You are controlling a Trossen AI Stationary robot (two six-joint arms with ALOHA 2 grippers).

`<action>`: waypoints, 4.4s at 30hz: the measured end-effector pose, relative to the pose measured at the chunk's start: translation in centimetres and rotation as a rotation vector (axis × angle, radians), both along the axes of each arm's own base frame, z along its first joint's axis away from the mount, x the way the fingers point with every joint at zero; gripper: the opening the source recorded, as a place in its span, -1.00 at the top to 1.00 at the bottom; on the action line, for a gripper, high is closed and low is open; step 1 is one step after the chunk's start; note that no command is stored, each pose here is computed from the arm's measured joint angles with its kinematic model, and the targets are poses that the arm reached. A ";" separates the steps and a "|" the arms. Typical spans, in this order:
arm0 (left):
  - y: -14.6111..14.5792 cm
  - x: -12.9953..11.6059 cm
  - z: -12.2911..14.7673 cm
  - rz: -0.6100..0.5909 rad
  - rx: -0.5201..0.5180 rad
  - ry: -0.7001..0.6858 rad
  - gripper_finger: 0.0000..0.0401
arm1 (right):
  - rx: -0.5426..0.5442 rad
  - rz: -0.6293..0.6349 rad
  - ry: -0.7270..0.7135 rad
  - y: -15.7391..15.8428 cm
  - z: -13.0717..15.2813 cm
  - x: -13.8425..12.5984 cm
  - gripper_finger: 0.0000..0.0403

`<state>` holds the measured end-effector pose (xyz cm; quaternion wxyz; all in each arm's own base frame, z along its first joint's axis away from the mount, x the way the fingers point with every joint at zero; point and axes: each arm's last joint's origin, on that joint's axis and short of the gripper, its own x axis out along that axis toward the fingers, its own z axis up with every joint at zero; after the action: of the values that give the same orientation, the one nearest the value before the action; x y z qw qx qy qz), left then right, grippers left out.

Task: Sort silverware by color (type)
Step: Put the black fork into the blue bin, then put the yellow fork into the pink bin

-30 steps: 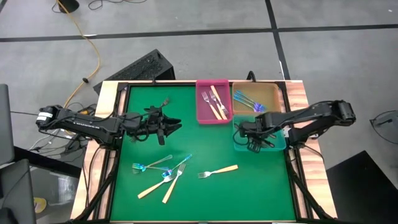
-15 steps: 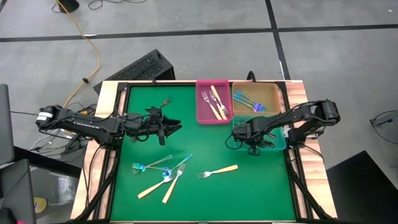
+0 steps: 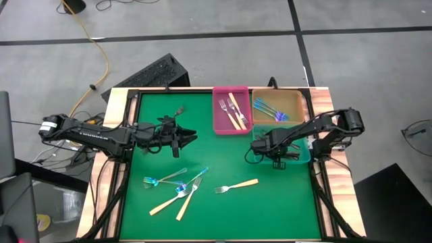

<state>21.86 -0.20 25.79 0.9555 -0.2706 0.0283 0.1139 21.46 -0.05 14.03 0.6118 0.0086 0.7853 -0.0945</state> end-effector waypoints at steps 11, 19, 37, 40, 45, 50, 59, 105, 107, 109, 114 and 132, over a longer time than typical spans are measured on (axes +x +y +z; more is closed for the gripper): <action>0.0 0.0 -0.2 0.002 0.004 0.018 0.37 | 0.018 -0.001 0.023 0.0 -0.7 -0.8 0.76; 0.0 0.0 -0.2 0.001 0.005 0.024 0.37 | 0.019 -0.001 0.020 0.0 -0.8 -0.7 0.75; 0.0 0.0 -0.2 0.001 0.008 0.025 0.37 | 0.031 -0.003 0.016 0.1 -0.8 -0.7 0.49; 0.0 0.0 -0.2 0.000 0.008 0.025 0.37 | 0.031 -0.003 0.018 0.1 -0.8 -0.7 0.39; 0.0 0.0 -0.2 0.000 0.008 0.025 0.37 | 0.031 -0.001 0.018 0.1 -0.8 -0.7 0.31; 0.0 0.0 -0.2 0.000 0.008 0.025 0.37 | 0.035 0.011 0.010 0.1 -0.3 -0.4 0.30; 0.0 0.0 -0.2 0.001 0.008 0.024 0.37 | 0.057 -0.012 -0.133 -0.7 2.4 -0.2 0.30; -0.1 -0.2 -1.0 -0.024 -0.009 0.105 0.37 | 0.084 -0.082 -0.320 -3.5 5.2 1.5 0.68; -0.3 -0.2 -1.3 -0.090 -0.030 0.142 0.37 | 0.081 -0.077 -0.357 -3.6 6.2 2.0 0.68; -0.5 -0.3 -1.7 -0.153 -0.051 0.198 0.37 | 0.078 -0.075 -0.391 -3.6 7.2 2.4 0.68; -0.8 -0.8 -1.5 -0.241 -0.044 0.401 0.37 | 0.069 -0.068 -0.479 -3.8 10.3 3.3 0.68; -3.9 -3.0 2.3 -0.327 -0.056 0.745 0.37 | 0.050 -0.058 -0.636 -3.9 16.5 4.1 0.68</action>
<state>18.83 -4.10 28.09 0.8778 -0.2286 0.4181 0.0500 25.59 -3.95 30.55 0.8232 0.0753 0.5562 -0.0851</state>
